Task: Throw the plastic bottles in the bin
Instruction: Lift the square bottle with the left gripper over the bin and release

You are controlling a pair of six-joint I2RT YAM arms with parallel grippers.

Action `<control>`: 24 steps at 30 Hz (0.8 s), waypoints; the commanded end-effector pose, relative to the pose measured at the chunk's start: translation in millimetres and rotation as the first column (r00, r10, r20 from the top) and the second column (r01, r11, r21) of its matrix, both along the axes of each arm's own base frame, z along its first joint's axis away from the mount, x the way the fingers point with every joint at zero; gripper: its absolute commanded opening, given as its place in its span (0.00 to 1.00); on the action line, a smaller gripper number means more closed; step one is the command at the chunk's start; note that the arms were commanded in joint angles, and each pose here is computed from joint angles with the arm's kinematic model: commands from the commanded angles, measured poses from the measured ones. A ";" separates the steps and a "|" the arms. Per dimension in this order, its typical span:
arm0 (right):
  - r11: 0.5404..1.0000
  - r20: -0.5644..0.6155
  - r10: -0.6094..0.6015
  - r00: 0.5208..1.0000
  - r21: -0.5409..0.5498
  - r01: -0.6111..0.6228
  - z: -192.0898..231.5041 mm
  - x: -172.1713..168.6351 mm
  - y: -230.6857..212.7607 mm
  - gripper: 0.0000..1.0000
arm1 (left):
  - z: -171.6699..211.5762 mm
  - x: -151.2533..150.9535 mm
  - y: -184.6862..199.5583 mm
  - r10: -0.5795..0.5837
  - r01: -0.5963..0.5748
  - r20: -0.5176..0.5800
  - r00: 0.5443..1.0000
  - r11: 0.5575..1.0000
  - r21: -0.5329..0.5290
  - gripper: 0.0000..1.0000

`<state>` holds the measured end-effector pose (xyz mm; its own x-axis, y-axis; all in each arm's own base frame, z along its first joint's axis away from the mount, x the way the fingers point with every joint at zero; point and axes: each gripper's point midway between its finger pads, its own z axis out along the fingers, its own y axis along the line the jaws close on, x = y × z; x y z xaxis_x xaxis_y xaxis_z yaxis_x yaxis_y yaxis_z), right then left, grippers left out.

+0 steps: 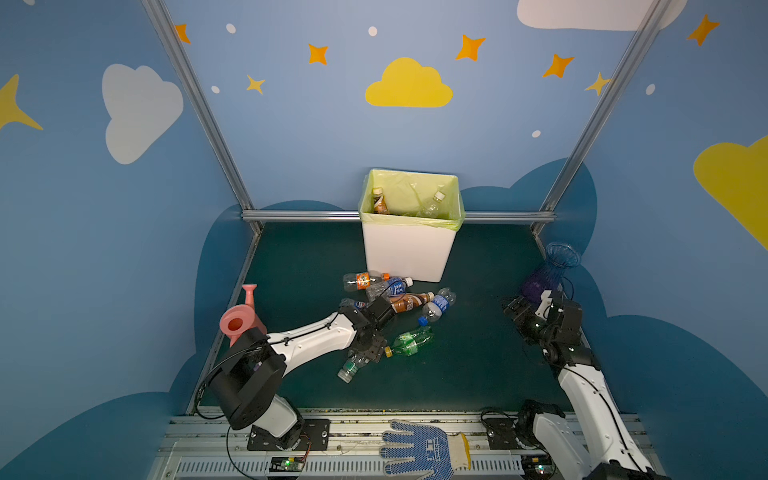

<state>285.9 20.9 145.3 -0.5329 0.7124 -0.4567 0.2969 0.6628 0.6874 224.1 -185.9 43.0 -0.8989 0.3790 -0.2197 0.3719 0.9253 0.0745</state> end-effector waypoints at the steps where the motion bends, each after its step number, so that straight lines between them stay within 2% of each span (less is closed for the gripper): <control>1: 1.000 0.009 0.003 1.000 0.007 -0.004 0.0 -1.2 0.4 0.95 | 1.4 -0.9 1.4 -0.002 0.002 -0.023 1.000 1.000 0.018 0.73; 5: 1.000 0.004 0.001 1.000 0.008 -0.001 -2.5 -1.4 -1.1 0.95 | 2.5 1.3 -1.5 -0.006 0.006 -0.016 1.000 1.000 0.003 0.65; 9: 1.000 0.005 -0.002 1.000 0.011 0.002 -2.9 -1.1 -2.1 0.95 | 12.6 4.7 -3.5 -0.014 0.014 0.017 1.000 1.000 -0.017 0.48; 12: 1.000 0.005 -0.005 1.000 0.010 0.005 -3.4 -1.4 -3.3 0.95 | 50.2 12.7 -11.2 -0.022 0.035 0.116 0.993 0.994 -0.108 0.47; 16: 1.000 0.014 -0.008 1.000 0.013 0.008 -0.6 -0.1 -4.3 0.95 | 139.8 34.1 -6.6 0.031 0.048 0.328 0.944 0.972 -0.232 0.46; 18: 1.000 0.020 -0.011 1.000 0.014 0.010 2.0 0.9 -5.0 0.95 | 198.1 48.7 4.4 0.076 0.068 0.470 0.879 0.957 -0.282 0.44; 19: 1.000 0.022 -0.010 1.000 0.015 0.010 3.0 1.3 -5.1 0.95 | 234.5 56.2 12.8 0.108 0.079 0.553 0.826 0.949 -0.305 0.43; 22: 1.000 0.034 -0.013 0.999 0.016 0.012 8.6 1.8 -6.0 0.95 | 340.7 69.0 38.3 0.228 0.117 0.734 0.639 0.915 -0.386 0.44; 24: 1.000 0.046 -0.014 0.999 0.014 0.013 13.2 0.8 -6.2 0.95 | 405.9 68.8 52.4 0.313 0.164 0.806 0.503 0.881 -0.444 0.44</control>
